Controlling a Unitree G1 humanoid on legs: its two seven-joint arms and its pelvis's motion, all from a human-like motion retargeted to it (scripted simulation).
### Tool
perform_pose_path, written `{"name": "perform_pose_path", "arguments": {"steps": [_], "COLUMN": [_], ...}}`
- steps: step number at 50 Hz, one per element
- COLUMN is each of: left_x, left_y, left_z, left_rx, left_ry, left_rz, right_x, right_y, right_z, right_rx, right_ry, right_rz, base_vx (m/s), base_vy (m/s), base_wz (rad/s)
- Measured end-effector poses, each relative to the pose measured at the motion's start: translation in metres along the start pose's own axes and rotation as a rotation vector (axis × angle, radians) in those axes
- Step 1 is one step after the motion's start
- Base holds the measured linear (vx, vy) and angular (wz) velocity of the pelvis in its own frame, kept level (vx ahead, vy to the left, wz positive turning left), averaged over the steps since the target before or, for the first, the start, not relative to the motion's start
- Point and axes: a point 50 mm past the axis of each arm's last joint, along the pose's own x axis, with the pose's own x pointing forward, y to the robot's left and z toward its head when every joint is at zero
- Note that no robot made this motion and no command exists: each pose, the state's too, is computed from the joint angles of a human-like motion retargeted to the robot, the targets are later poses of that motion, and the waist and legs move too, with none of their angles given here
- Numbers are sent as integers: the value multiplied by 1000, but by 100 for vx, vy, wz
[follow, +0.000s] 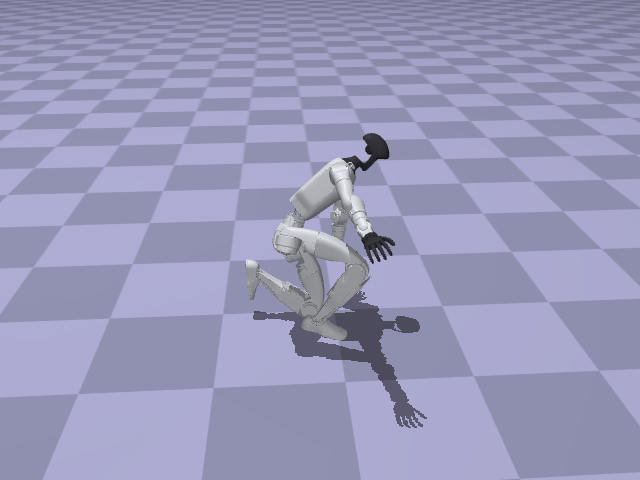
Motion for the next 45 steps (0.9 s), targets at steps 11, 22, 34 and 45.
{"name": "perform_pose_path", "arguments": {"steps": [11, 22, 34, 45], "left_x": [-90, -79, 35, 80], "left_y": [-6, 3, 19, 58], "left_z": [112, 130, 14, -90], "left_rx": [-297, -358, -36, 158], "left_ry": [-251, -280, -90, 198], "left_rz": [-187, -107, 156, 275], "right_x": [-258, -253, 0, 45], "right_y": [161, 143, -34, -283], "right_z": [105, 133, 124, 82], "right_rx": [-624, -683, -918, -285], "right_ry": [-1689, -1976, -946, -171], "right_rz": [254, 226, -144, -824], "base_vx": [-4, 2, 9, 6], "base_vy": [-2, -2, -2, -1], "base_wz": [-22, 1, 10, 10]}}
